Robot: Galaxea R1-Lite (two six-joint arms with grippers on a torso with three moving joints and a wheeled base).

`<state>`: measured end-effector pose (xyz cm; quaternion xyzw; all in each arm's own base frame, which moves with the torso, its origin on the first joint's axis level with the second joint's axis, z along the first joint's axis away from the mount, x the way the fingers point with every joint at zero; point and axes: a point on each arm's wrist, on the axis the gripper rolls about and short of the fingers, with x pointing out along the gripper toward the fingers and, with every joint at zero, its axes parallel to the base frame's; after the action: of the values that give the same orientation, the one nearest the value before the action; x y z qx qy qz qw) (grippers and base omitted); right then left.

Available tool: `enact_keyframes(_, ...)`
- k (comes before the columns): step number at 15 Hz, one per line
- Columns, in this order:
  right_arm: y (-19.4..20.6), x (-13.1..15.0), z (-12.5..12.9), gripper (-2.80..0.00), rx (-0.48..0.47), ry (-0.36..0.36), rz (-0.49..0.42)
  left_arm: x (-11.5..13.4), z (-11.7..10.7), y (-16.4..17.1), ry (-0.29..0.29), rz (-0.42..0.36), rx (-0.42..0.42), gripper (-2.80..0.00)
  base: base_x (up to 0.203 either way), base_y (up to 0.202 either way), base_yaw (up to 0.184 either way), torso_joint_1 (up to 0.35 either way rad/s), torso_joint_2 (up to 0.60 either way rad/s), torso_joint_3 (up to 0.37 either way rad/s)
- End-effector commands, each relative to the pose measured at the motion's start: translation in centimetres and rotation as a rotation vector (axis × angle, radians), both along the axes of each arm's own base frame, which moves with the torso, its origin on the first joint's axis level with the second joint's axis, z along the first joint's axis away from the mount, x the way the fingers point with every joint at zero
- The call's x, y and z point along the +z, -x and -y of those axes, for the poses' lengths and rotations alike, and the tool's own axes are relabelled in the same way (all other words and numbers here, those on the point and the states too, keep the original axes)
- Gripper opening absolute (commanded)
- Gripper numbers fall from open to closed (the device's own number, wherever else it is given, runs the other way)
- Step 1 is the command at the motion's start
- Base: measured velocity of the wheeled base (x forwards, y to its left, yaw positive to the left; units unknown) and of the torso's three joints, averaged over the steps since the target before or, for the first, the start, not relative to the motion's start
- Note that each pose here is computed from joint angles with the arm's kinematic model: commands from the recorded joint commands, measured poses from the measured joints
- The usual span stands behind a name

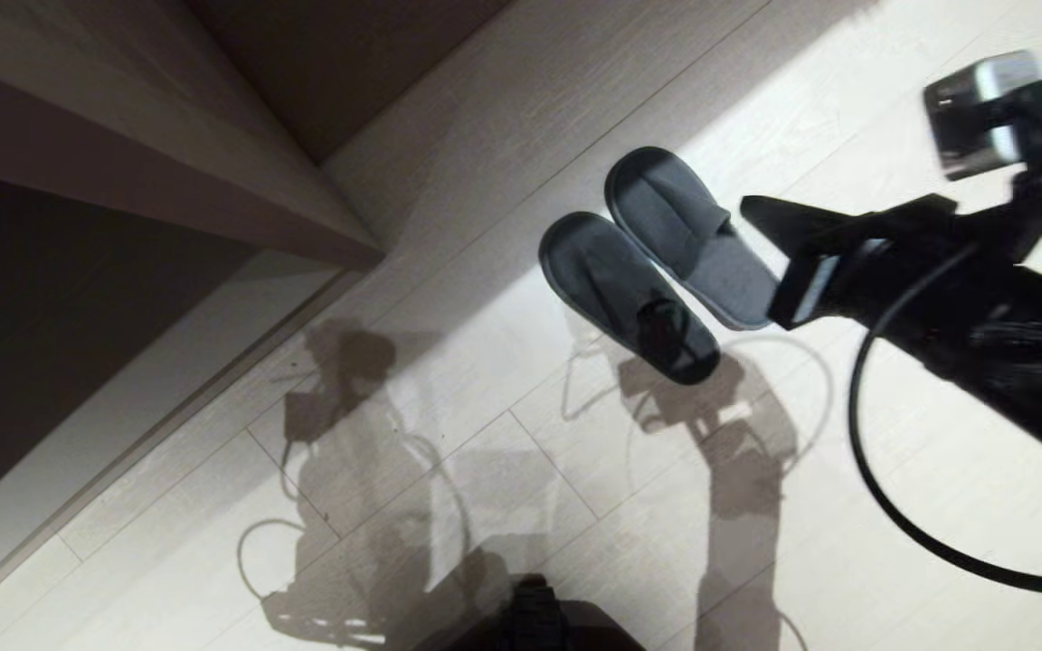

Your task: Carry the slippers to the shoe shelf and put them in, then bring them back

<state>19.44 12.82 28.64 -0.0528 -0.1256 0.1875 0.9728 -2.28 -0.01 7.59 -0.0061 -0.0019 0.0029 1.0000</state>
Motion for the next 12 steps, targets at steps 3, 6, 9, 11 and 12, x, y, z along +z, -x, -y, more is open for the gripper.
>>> enact_keyframes(3,11.6,2.3,8.8,-2.8,-0.077,-0.091,0.151,0.0,0.0,0.0,0.0,0.001,0.0,-2.8,0.0,0.0,0.0,0.0,0.0,0.0)
enact_keyframes(6,16.5,1.1,12.1,-2.8,-0.206,-0.071,0.192,0.0,0.0,0.0,-0.001,0.001,0.0,-2.8,0.0,0.0,0.0,0.0,0.0,0.0)
enact_keyframes(9,20.1,-1.2,13.0,-2.8,-0.287,-0.042,0.23,0.0,0.0,0.0,-0.003,0.001,0.0,-2.8,0.0,0.0,0.0,0.0,0.0,0.0)
enact_keyframes(11,20.9,-3.4,12.9,-2.8,-0.344,-0.055,0.207,0.0,0.0,0.0,-0.003,0.0,0.002,-2.8,0.0,0.0,0.0,0.0,0.0,0.0)
enact_keyframes(12,21.5,-4.5,12.9,-2.8,-0.341,-0.063,0.208,0.0,0.0,0.0,-0.002,-0.001,0.0,-2.8,0.0,0.0,0.0,0.0,0.0,0.0)
